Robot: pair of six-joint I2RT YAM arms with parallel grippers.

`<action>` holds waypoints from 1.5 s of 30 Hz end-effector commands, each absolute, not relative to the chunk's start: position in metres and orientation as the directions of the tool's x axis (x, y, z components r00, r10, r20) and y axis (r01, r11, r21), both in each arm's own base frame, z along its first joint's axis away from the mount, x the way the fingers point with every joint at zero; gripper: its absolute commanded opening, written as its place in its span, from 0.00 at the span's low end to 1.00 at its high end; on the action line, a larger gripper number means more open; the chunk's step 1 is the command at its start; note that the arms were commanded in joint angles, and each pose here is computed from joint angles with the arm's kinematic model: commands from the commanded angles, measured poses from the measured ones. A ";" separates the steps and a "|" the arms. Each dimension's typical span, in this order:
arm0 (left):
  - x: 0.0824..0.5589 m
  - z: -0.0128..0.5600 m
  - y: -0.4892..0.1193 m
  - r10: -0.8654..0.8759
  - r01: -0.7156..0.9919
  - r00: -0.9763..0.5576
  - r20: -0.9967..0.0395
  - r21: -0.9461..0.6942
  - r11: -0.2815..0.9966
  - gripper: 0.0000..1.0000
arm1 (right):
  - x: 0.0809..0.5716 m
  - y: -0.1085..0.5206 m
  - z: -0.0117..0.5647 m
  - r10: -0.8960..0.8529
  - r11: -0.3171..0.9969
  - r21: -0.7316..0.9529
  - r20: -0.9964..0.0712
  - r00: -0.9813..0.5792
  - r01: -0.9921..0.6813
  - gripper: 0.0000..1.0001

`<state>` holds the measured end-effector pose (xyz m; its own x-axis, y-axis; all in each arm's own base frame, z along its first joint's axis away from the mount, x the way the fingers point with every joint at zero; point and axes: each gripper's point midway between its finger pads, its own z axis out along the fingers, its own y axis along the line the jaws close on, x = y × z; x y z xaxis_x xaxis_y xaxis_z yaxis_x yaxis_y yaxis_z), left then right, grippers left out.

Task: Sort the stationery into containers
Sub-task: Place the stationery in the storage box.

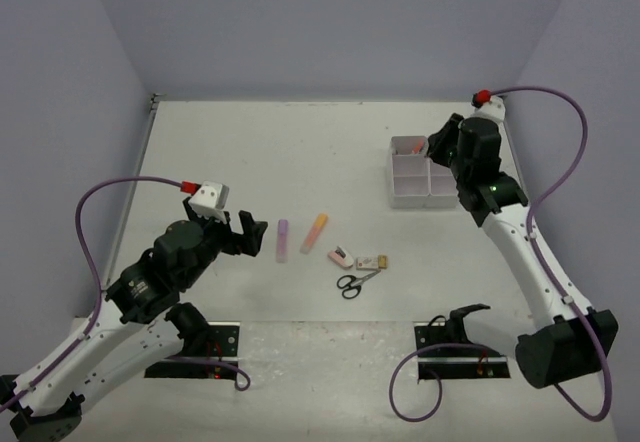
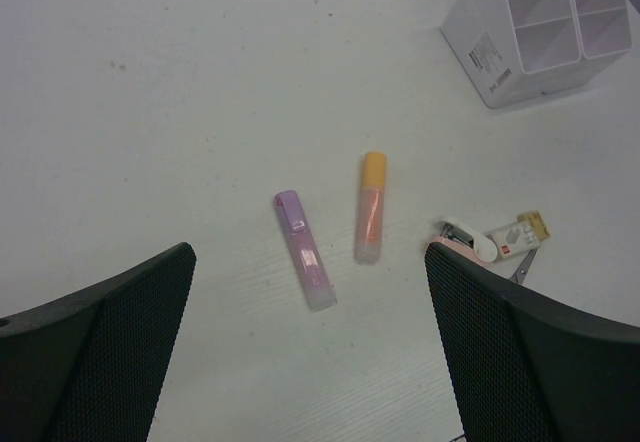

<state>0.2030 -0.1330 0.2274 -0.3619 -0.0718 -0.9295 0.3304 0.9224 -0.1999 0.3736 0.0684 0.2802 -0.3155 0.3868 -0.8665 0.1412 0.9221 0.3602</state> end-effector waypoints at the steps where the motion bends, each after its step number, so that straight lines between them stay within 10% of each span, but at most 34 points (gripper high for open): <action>1: 0.206 0.230 -0.135 -0.065 0.351 -0.333 -0.941 -0.188 0.917 1.00 | 0.408 0.068 0.275 0.550 0.831 0.509 -0.810 -0.202 0.224 0.00; 17: 0.203 0.233 -0.138 -0.066 0.373 -0.329 -0.942 -0.194 0.907 1.00 | 0.419 0.068 0.172 0.914 0.354 0.761 -0.404 -0.031 0.543 0.00; 33: 0.202 0.234 -0.141 -0.066 0.393 -0.324 -0.944 -0.197 0.898 1.00 | 0.437 0.069 0.144 0.937 0.277 0.744 -0.349 0.000 0.608 0.00; 36: 0.201 0.235 -0.142 -0.065 0.397 -0.323 -0.944 -0.198 0.896 1.00 | 0.437 0.070 0.143 0.939 0.275 0.743 -0.344 -0.005 0.609 0.25; 45: 0.201 0.235 -0.142 -0.065 0.402 -0.322 -0.945 -0.198 0.894 1.00 | 0.433 0.069 0.164 0.924 0.326 0.760 -0.381 -0.022 0.562 0.46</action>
<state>0.1993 -0.1392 0.2292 -0.3489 -0.0684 -0.9347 0.3775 0.9026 -0.2070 0.4228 0.0780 0.1222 -0.0968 0.9288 -0.3577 0.6287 0.3356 0.7015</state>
